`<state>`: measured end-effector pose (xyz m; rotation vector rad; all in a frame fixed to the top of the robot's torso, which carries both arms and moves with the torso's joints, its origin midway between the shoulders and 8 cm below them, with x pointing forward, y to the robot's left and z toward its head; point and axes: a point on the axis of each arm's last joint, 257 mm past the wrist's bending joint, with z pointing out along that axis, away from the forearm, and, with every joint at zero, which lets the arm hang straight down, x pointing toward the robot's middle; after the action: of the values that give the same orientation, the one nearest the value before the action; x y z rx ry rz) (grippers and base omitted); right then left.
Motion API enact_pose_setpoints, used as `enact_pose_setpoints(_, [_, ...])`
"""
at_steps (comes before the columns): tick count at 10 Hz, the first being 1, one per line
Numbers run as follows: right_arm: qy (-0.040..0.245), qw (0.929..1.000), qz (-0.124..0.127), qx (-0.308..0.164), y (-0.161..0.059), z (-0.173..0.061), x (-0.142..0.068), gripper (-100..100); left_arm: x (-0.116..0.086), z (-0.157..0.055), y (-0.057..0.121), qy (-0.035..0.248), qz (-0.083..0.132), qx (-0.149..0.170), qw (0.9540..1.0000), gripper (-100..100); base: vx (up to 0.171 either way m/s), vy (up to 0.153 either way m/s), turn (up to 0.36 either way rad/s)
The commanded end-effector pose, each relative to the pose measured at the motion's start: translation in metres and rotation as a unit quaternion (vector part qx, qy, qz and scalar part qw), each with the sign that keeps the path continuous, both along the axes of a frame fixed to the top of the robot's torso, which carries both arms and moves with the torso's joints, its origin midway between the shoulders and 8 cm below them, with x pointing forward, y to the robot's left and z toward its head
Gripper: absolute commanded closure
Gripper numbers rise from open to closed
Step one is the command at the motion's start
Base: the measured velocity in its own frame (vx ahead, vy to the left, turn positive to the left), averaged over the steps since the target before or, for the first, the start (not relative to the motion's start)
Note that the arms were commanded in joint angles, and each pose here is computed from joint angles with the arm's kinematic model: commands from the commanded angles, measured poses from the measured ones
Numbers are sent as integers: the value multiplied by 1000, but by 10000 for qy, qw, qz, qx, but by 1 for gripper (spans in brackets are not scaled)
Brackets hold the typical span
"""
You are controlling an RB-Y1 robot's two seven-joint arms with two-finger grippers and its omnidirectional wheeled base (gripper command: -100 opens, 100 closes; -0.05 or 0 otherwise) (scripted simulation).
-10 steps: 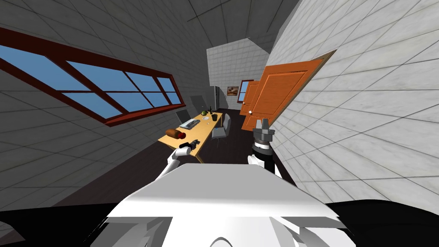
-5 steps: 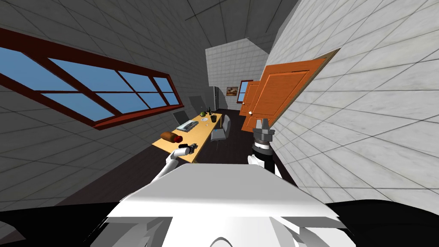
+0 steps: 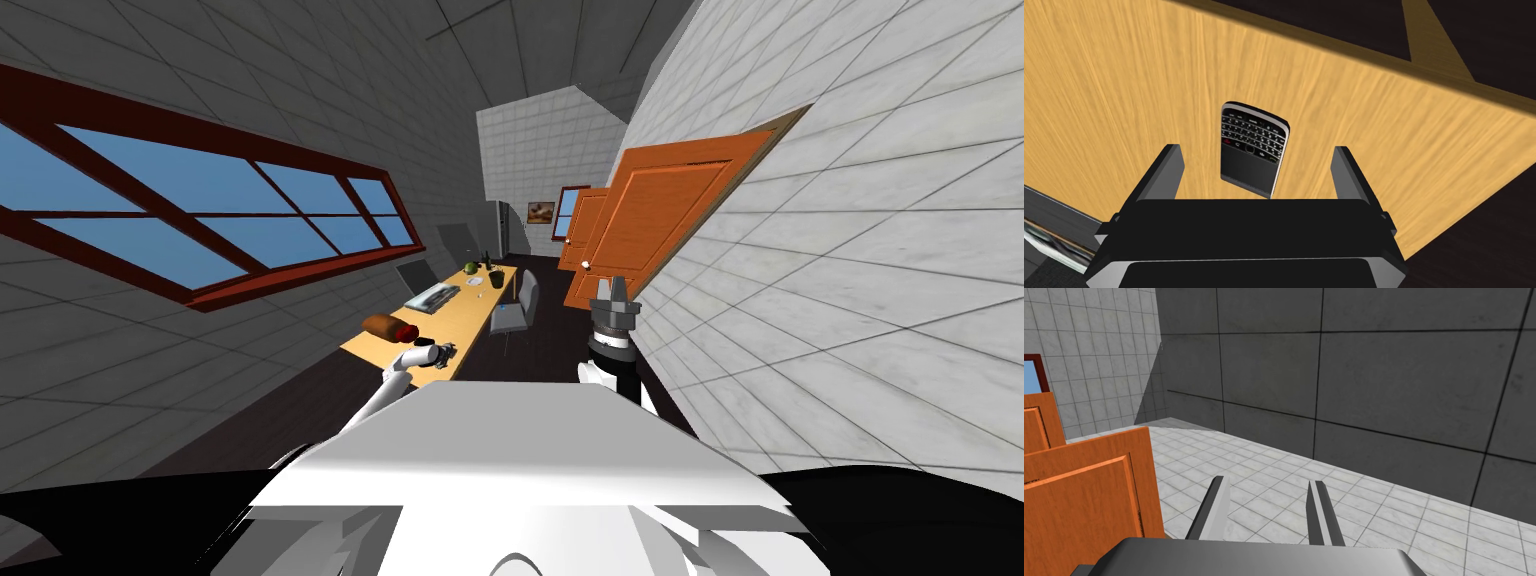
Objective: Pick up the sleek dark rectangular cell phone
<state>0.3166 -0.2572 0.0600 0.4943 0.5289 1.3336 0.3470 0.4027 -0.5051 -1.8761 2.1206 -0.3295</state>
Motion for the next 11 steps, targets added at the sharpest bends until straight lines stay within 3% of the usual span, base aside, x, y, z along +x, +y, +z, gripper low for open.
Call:
enact_pose_setpoints(1, [0,10000,0,0,0,0,0,0,-22,-9,9,370,0,-27,9993,-100,161,10,-21])
enact_pose_setpoints(4, [0,10000,0,0,0,0,0,0,-43,-16,15,757,0,-70,9971,-100,120,2,-13])
enact_pose_setpoints(6, [0,10000,0,0,0,0,0,0,-72,-22,30,1231,17,-108,9923,-100,155,13,-25])
enact_pose_setpoints(8, [0,10000,0,0,0,0,0,0,-90,-24,35,1541,23,-152,9879,-100,127,-4,-8])
enact_pose_setpoints(9, [0,10000,0,0,0,0,0,0,-90,-24,35,1541,23,-152,9879,-100,73,4,-7])
enact_pose_setpoints(11, [0,10000,0,0,0,0,0,0,-113,-24,46,1898,45,-189,9816,-100,92,5,-12])
